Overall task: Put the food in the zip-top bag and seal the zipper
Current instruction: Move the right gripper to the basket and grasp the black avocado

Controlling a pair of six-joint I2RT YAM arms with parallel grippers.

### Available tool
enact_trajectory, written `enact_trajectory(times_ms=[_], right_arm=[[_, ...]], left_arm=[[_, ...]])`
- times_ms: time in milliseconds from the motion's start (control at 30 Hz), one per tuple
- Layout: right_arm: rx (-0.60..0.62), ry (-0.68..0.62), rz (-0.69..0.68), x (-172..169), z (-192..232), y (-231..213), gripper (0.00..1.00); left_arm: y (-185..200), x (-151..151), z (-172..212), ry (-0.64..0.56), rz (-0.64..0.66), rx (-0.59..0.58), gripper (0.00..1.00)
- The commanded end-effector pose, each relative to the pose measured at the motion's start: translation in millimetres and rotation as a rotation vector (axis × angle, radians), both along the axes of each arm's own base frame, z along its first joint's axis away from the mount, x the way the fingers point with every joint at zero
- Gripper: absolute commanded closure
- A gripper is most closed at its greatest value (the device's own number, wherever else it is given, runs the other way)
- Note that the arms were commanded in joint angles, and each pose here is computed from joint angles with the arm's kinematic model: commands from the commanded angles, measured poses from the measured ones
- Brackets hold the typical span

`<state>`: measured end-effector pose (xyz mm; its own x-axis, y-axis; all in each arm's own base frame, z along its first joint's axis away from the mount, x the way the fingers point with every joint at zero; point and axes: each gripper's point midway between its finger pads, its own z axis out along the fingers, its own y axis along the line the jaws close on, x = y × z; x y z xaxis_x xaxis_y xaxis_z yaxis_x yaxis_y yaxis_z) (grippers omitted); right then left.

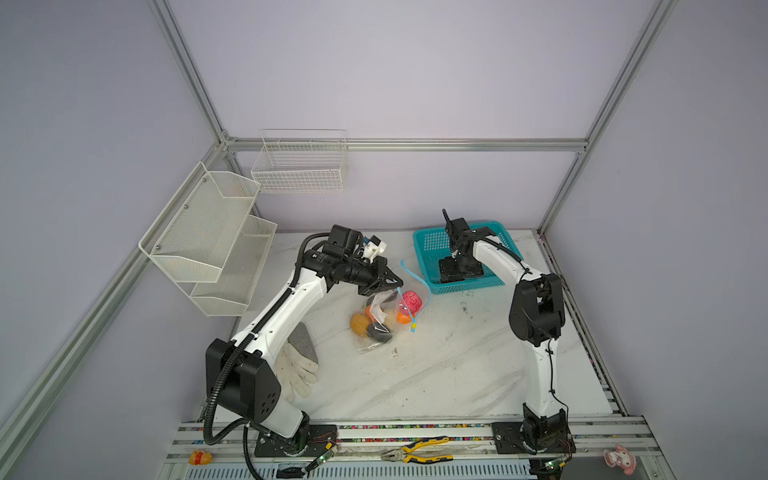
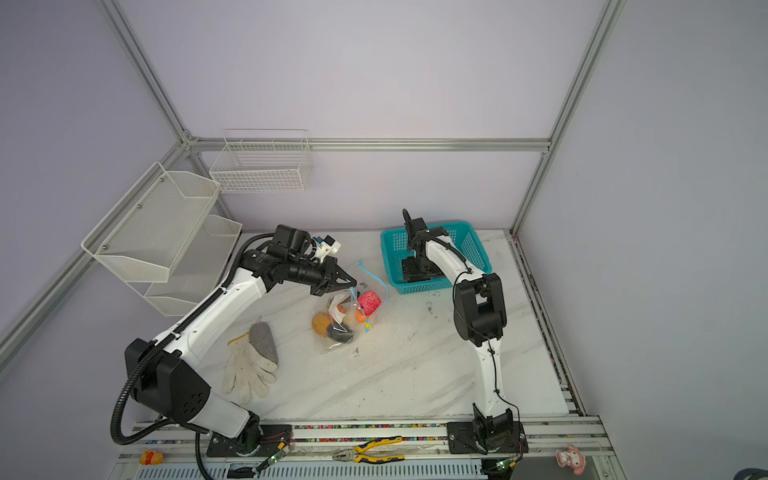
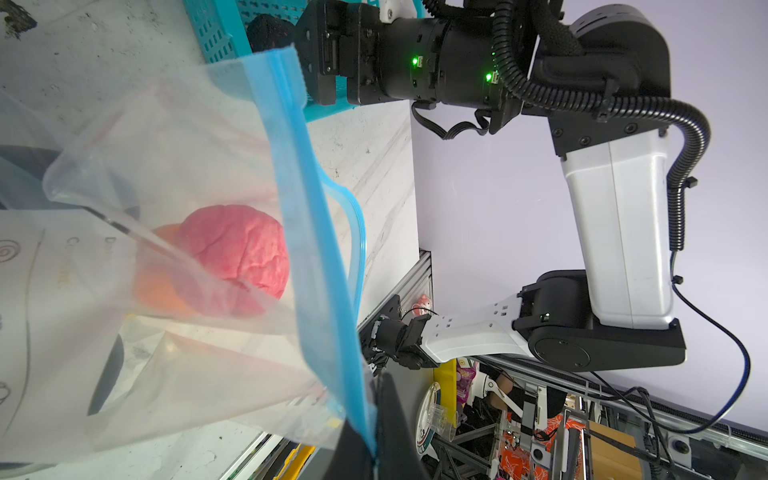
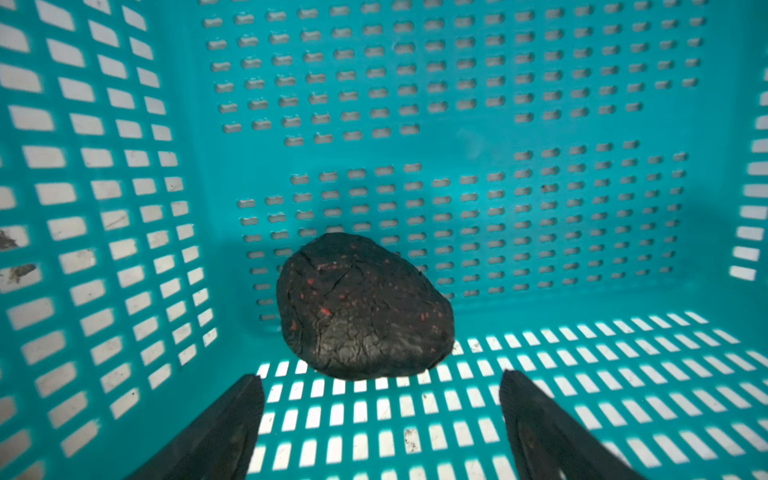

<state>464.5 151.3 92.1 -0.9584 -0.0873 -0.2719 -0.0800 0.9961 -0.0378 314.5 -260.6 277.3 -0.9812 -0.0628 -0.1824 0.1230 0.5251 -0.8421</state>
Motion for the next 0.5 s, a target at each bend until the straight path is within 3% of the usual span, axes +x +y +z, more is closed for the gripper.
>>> enact_trajectory(times_ms=[0,467], right_arm=[[-0.014,0.058,0.013,-5.3,-12.7,-3.0,0.08],[0.023,0.104,0.047,2.7,-54.8,9.8,0.05]], left_arm=[[0.1,-3.0,0.4,-0.030,-0.039,-0.032,1.00],[7.6,4.4,-5.4,-0.019,-0.018,-0.035,1.00]])
